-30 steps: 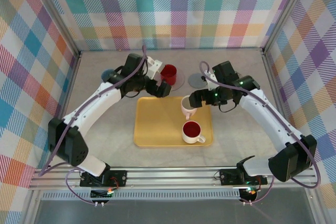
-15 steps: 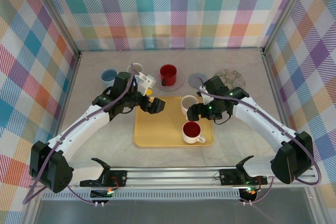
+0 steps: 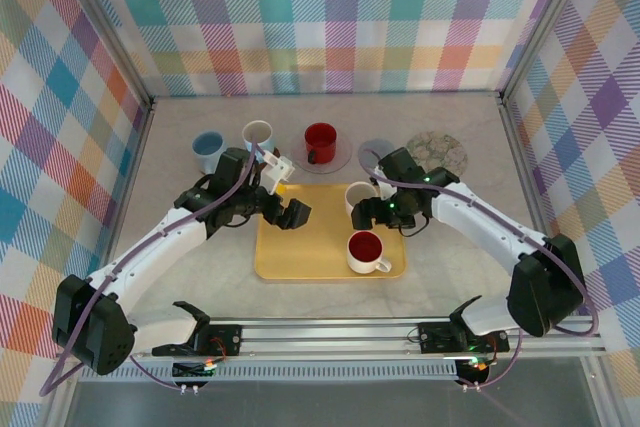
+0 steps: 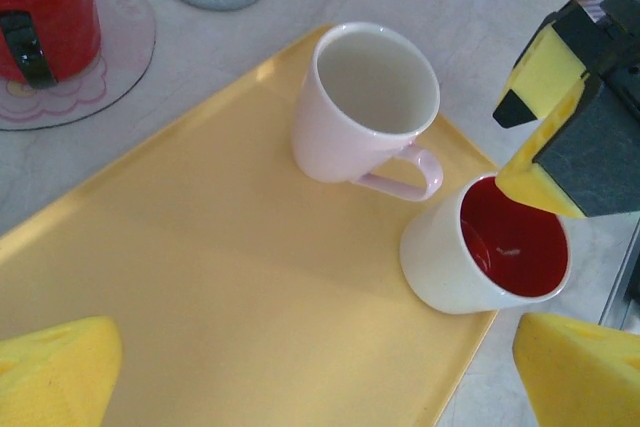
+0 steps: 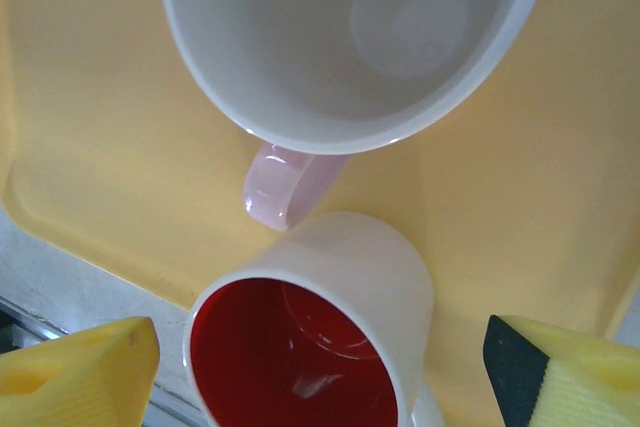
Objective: Place the cup by the coaster
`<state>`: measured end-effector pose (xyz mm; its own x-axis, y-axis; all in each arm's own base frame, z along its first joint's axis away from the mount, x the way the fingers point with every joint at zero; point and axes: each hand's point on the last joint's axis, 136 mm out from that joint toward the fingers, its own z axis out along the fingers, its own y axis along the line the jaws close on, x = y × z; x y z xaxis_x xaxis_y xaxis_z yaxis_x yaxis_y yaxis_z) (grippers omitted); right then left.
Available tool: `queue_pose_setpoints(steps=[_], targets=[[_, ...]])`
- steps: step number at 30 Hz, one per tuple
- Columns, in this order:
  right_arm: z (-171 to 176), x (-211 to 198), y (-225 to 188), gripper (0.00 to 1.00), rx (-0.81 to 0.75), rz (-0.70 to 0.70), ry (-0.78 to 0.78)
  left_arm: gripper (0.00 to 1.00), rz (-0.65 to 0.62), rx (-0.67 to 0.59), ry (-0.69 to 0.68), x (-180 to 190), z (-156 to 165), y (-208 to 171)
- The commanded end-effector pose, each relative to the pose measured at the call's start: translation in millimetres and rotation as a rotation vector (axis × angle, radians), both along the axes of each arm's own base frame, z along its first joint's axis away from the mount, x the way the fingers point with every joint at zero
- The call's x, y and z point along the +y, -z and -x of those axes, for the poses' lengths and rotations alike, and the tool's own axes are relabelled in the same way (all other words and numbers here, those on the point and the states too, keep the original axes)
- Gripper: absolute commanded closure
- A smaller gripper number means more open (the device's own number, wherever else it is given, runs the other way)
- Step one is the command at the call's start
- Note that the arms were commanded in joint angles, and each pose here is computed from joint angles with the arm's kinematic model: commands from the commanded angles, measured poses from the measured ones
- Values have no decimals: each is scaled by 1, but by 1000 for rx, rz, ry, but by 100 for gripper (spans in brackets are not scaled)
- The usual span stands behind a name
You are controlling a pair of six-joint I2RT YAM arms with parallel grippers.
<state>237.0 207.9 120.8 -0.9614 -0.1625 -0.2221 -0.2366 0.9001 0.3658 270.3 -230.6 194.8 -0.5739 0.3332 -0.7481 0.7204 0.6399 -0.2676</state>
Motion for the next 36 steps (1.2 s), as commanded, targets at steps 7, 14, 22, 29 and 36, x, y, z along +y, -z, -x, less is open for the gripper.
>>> queue_pose_setpoints(steps=[7, 14, 22, 29, 36], targets=[[-9, 14, 7, 15, 30, -8, -1, 0, -41, -11, 48, 0, 6, 7], [-15, 14, 14, 15, 43, 15, 18, 0, -34, 25, 43, -2, 7, 16], [-24, 18, 21, 13, 43, 22, 44, 0, -38, 20, 34, 0, 7, 18], [-30, 12, 26, 11, 32, 94, 13, 0, -41, 39, 63, -4, 7, 19], [-32, 1, 29, 8, 15, 167, -12, 0, -10, 66, 75, -12, 5, 18]])
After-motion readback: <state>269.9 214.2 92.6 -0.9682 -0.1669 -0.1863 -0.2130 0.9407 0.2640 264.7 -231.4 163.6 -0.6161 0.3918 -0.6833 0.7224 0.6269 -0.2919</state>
